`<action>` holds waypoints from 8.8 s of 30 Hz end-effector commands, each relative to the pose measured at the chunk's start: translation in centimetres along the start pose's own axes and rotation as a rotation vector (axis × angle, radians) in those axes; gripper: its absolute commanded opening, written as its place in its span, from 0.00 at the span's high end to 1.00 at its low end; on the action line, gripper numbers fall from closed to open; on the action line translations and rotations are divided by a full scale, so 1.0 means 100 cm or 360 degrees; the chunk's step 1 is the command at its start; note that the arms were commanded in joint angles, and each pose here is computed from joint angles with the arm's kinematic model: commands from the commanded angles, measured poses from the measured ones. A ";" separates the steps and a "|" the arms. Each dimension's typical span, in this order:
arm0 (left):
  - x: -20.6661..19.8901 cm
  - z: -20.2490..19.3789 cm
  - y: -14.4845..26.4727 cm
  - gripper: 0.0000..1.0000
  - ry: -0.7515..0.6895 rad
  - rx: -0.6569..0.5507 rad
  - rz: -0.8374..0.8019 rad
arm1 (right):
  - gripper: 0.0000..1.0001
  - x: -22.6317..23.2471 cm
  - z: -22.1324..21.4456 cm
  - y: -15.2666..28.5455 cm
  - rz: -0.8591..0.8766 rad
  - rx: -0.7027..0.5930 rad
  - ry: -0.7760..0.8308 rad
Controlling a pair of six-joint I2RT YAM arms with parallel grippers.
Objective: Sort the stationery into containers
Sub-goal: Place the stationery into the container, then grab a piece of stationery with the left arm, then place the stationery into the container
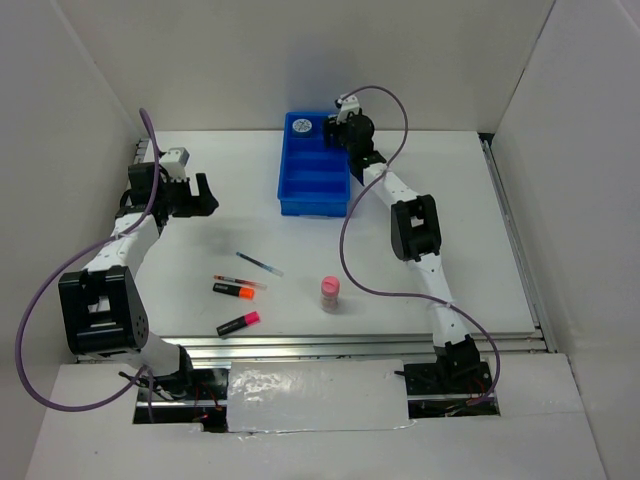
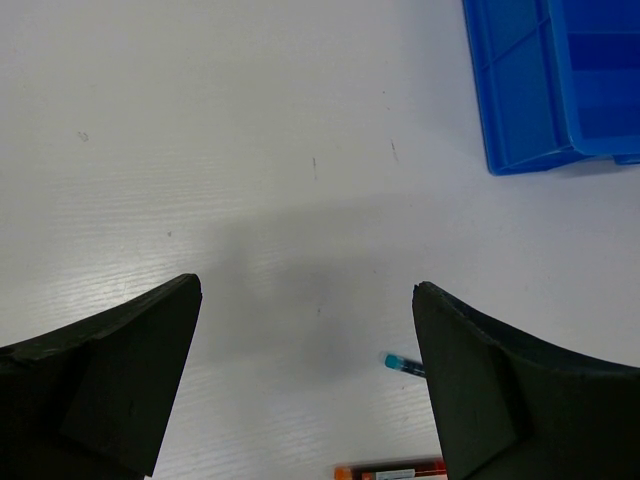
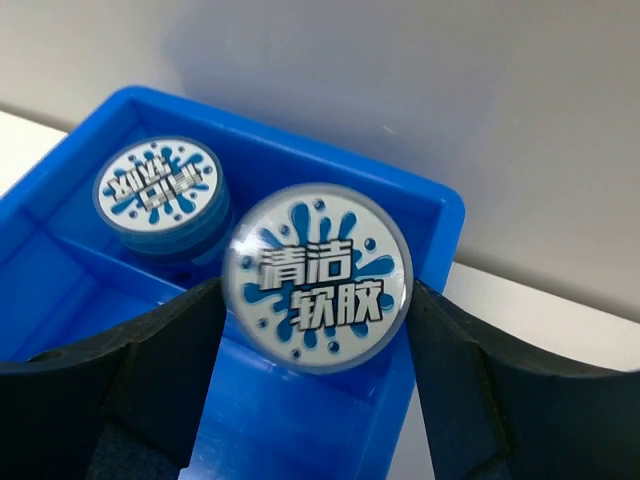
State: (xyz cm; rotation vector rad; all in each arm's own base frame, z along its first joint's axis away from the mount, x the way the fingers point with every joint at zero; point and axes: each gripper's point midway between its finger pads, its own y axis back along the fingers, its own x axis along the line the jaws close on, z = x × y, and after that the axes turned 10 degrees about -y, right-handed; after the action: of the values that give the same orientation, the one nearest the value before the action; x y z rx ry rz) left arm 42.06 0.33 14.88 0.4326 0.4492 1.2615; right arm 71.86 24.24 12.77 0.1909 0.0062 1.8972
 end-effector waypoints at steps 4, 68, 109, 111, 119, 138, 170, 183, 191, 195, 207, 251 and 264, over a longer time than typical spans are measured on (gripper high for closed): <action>0.001 0.021 0.001 0.01 -0.0007 -0.0081 -0.0022 | 0.15 0.034 0.116 0.012 0.0120 -0.0404 -0.0006; -0.367 -0.106 0.058 0.02 -0.0726 -0.0666 -0.1513 | 0.10 -0.028 0.123 0.510 -0.0083 0.0460 -0.0346; -0.283 -0.094 0.010 1.00 -0.1736 0.0375 -0.1005 | 0.13 -0.003 0.088 0.491 0.0005 0.0587 -0.0380; -0.285 -0.107 0.008 1.00 -0.1769 0.0499 -0.1056 | 0.14 -0.011 0.089 0.492 -0.0032 0.0580 -0.0406; -0.324 -0.155 -0.012 0.81 -0.1798 0.0748 -0.1255 | 0.13 -0.019 0.092 0.495 -0.0067 0.0564 -0.0422; -0.313 -0.173 -0.021 0.30 -0.1726 0.0815 -0.1286 | 0.13 -0.023 0.093 0.497 -0.0089 0.0543 -0.0445; -0.260 0.079 -0.037 1.00 -0.1771 -0.0167 -0.0614 | 0.14 -0.024 0.078 0.495 -0.0067 0.0556 -0.0447; -0.198 0.208 -0.151 1.00 -0.1893 -0.0718 -0.0085 | 0.14 -0.030 0.073 0.489 -0.0091 0.0598 -0.0459; -0.192 0.201 -0.198 1.00 -0.1948 -0.0831 0.0010 | 0.14 -0.034 0.070 0.488 -0.0112 0.0623 -0.0460; -0.191 0.203 -0.208 1.00 -0.2014 -0.0900 0.0063 | 0.14 -0.035 0.066 0.487 -0.0119 0.0634 -0.0472; -0.196 0.194 -0.235 0.92 -0.2242 -0.0980 -0.0171 | 0.14 -0.038 0.067 0.486 -0.0132 0.0621 -0.0491; -0.206 0.186 -0.247 0.15 -0.2277 -0.0999 -0.0267 | 0.14 -0.039 0.061 0.486 -0.0125 0.0634 -0.0517; -0.154 0.235 -0.008 0.28 -0.1320 -0.0732 -0.0752 | 0.14 -0.027 0.066 0.490 -0.0012 0.0625 -0.0376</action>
State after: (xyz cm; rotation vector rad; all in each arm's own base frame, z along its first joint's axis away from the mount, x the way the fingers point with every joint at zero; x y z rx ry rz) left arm 59.20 -21.21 28.73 0.4923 -0.6114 0.6690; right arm 27.44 4.33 22.28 0.7725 0.2253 1.7623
